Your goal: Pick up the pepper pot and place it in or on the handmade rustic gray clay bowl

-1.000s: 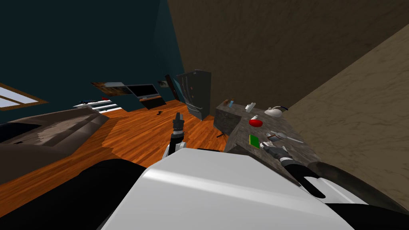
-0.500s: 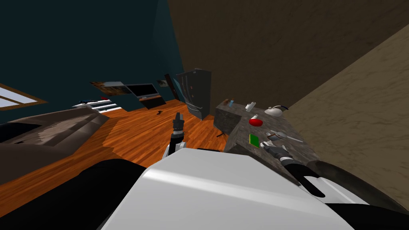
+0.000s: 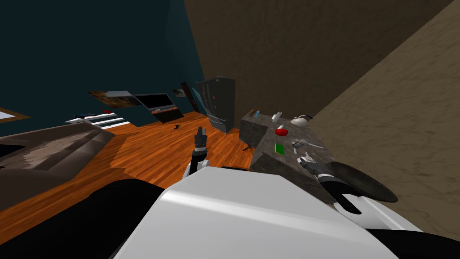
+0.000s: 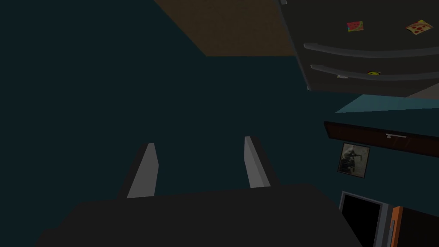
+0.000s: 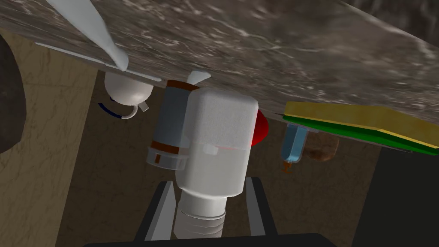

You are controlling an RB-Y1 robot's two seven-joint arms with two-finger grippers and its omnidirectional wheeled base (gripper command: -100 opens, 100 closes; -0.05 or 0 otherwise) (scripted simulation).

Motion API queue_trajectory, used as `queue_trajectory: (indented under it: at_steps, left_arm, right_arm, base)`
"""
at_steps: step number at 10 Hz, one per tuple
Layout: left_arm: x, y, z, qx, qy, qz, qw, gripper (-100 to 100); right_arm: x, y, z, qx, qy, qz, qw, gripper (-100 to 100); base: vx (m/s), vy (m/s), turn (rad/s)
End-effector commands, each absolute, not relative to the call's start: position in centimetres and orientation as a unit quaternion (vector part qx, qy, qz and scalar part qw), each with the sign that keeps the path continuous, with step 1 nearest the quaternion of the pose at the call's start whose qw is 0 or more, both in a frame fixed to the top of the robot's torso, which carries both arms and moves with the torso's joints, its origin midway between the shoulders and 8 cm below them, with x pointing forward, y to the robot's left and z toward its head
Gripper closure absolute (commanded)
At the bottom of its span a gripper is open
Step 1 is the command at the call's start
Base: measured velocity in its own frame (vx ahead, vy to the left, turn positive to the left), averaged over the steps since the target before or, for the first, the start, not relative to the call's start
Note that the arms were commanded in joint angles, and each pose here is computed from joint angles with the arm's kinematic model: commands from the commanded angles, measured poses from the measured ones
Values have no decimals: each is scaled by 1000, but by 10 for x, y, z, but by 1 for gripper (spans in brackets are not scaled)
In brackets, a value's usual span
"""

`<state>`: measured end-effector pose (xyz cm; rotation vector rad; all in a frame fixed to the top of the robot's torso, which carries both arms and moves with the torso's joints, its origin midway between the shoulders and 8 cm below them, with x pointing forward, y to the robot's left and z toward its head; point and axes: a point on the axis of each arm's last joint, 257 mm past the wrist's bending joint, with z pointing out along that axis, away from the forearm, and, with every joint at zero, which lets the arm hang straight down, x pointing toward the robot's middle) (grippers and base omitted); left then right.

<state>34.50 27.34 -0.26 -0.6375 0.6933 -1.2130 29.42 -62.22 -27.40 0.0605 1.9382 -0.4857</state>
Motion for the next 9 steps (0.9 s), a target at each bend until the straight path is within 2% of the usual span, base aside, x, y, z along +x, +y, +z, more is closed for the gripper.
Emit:
queue_trajectory:
  at_steps: [1,4,9]
  left_arm:
    - [345,273,-3,-288,314,-549,719,0]
    - [345,273,-3,-288,314,-549,719,0]
    - [345,273,-3,-288,314,-549,719,0]
  right_arm:
    - [301,-631,-262,36,804,-220,552,100]
    - [314,-652,-236,56,777,-250,575,100]
    - [327,-677,-206,83,744,-287,598,100]
  base:
    - [-91,6,-102]
    - [-43,-14,-113]
    - [5,-12,-77]
